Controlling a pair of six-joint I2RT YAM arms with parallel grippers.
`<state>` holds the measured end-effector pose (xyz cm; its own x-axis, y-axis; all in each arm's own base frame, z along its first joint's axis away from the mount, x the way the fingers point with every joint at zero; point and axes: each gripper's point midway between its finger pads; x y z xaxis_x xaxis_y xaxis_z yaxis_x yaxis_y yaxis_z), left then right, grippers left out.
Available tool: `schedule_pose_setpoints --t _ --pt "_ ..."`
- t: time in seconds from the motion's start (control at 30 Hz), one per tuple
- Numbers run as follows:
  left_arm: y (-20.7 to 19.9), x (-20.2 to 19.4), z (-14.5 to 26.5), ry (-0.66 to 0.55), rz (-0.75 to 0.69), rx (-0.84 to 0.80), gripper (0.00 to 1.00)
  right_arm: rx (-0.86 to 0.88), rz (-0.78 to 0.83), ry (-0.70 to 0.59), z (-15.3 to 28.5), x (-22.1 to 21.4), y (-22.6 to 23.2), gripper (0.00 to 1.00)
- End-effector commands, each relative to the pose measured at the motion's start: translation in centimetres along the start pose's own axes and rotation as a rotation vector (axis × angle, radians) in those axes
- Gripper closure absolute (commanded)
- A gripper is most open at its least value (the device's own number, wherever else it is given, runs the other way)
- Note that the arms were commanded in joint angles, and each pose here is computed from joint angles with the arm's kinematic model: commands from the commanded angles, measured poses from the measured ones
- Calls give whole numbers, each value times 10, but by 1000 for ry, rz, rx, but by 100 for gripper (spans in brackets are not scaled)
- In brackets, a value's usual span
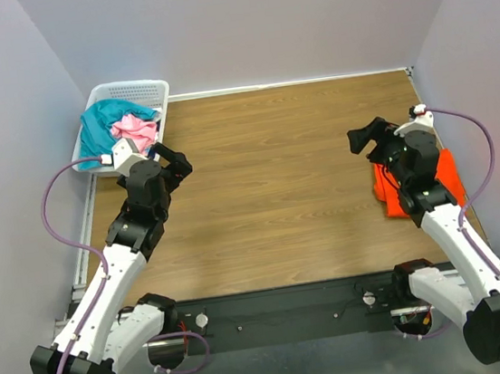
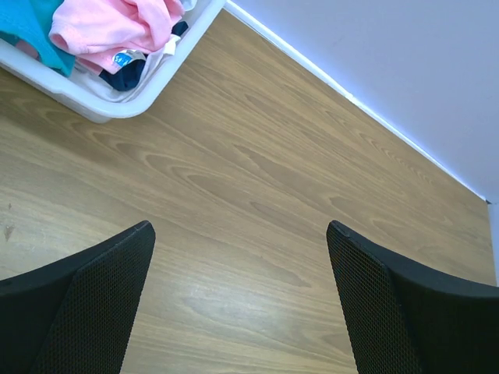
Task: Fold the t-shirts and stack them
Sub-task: Grab the tshirt from the pile
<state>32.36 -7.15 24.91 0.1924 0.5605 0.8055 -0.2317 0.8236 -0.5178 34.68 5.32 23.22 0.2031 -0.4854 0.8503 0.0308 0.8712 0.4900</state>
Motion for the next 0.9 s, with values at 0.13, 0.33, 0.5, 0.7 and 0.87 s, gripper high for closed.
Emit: schedule_pose_setpoints --t 0.13,0.33,0.5,0.7,0.87 --pt "4 8 1 -4 -8 45 2 -57 -46 -49 9 0 -12 0" --pt "6 25 -14 -35 23 129 2 -48 -60 -52 14 -3 -13 0" --pt "5 42 -63 42 10 118 2 -36 -27 -24 14 -11 -14 0" --pt "22 74 -132 66 -23 207 2 -34 -6 14 10 -21 -16 0" --pt "52 86 -182 103 -37 296 2 -51 6 38 5 -27 -21 0"
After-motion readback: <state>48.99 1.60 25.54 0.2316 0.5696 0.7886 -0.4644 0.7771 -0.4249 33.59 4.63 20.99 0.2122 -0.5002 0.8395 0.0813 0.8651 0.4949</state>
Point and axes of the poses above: each gripper's point midway between its finger pads, its own z axis back along the fingers, its own y axis along the line the jaws close on, x = y × z, and after that the axes turned 1 degree about -z, right-handed
